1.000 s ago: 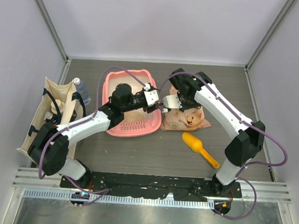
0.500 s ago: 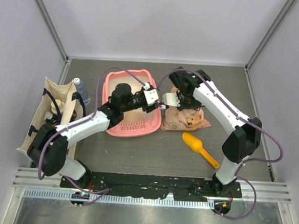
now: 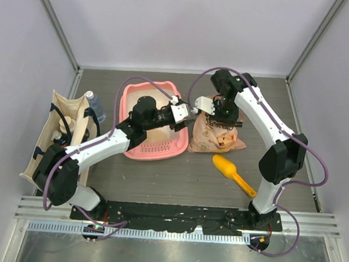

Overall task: Fill the litter box with clean litter
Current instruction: Clamp the cat litter bag at the center of the board.

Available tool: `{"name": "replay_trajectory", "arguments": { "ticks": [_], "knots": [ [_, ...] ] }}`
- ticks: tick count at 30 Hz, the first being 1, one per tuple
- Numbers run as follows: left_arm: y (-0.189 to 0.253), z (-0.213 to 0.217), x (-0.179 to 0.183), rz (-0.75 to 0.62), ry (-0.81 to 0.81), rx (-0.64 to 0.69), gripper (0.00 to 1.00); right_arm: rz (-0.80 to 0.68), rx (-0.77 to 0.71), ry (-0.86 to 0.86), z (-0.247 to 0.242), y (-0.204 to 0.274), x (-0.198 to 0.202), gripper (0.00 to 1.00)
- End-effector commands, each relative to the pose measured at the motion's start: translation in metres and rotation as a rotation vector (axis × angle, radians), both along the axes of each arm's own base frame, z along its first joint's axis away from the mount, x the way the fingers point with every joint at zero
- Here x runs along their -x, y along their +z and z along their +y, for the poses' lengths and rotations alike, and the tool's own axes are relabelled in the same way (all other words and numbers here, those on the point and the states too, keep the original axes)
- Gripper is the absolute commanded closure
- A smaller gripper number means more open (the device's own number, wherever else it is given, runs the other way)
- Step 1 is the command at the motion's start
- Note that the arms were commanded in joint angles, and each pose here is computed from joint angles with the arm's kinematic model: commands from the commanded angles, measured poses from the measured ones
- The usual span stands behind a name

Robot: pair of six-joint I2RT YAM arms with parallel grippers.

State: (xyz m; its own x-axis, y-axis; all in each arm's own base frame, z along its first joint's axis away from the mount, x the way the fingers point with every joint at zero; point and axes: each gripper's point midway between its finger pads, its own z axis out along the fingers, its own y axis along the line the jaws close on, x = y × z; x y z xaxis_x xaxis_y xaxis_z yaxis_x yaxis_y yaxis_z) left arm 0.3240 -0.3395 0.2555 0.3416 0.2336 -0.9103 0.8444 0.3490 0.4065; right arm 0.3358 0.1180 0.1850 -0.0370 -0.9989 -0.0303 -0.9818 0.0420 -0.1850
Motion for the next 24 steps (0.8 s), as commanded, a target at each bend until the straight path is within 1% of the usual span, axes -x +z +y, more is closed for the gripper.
{"name": "replay_trajectory", "arguments": {
  "ticks": [1,4,7,8,10,11,16,18,22,24],
  "knots": [
    [0.028,-0.007,-0.002,-0.042,-0.015,0.047,0.38,0.149,-0.054,-0.013,0.002,-0.017,0.022,0.98],
    [0.030,-0.008,-0.001,-0.048,-0.017,0.045,0.38,0.162,-0.080,-0.010,0.005,-0.020,0.025,0.98],
    [0.032,-0.008,-0.002,-0.048,-0.015,0.043,0.38,0.186,-0.034,0.016,0.002,-0.028,0.032,0.99],
    [0.032,-0.008,-0.002,-0.050,-0.014,0.042,0.38,0.181,-0.005,0.025,-0.002,-0.028,0.032,0.98],
    [0.031,-0.008,-0.002,-0.048,-0.014,0.037,0.38,0.152,0.005,0.048,-0.001,-0.027,0.030,0.99],
    [0.031,-0.008,-0.003,-0.048,-0.013,0.037,0.38,0.125,0.039,0.045,-0.006,-0.024,0.026,0.99],
    [0.032,-0.010,-0.004,-0.050,-0.016,0.038,0.38,0.064,0.104,0.047,-0.015,-0.013,0.017,0.99],
    [0.032,-0.011,-0.004,-0.049,-0.016,0.038,0.38,0.048,0.157,0.065,-0.023,-0.009,0.017,0.98],
    [0.028,-0.013,-0.003,-0.044,-0.026,0.035,0.38,0.053,0.205,0.098,-0.033,-0.009,0.023,0.98],
    [0.029,-0.014,-0.003,-0.046,-0.026,0.037,0.38,0.039,0.197,0.105,-0.030,-0.011,0.023,0.99]
  ]
}}
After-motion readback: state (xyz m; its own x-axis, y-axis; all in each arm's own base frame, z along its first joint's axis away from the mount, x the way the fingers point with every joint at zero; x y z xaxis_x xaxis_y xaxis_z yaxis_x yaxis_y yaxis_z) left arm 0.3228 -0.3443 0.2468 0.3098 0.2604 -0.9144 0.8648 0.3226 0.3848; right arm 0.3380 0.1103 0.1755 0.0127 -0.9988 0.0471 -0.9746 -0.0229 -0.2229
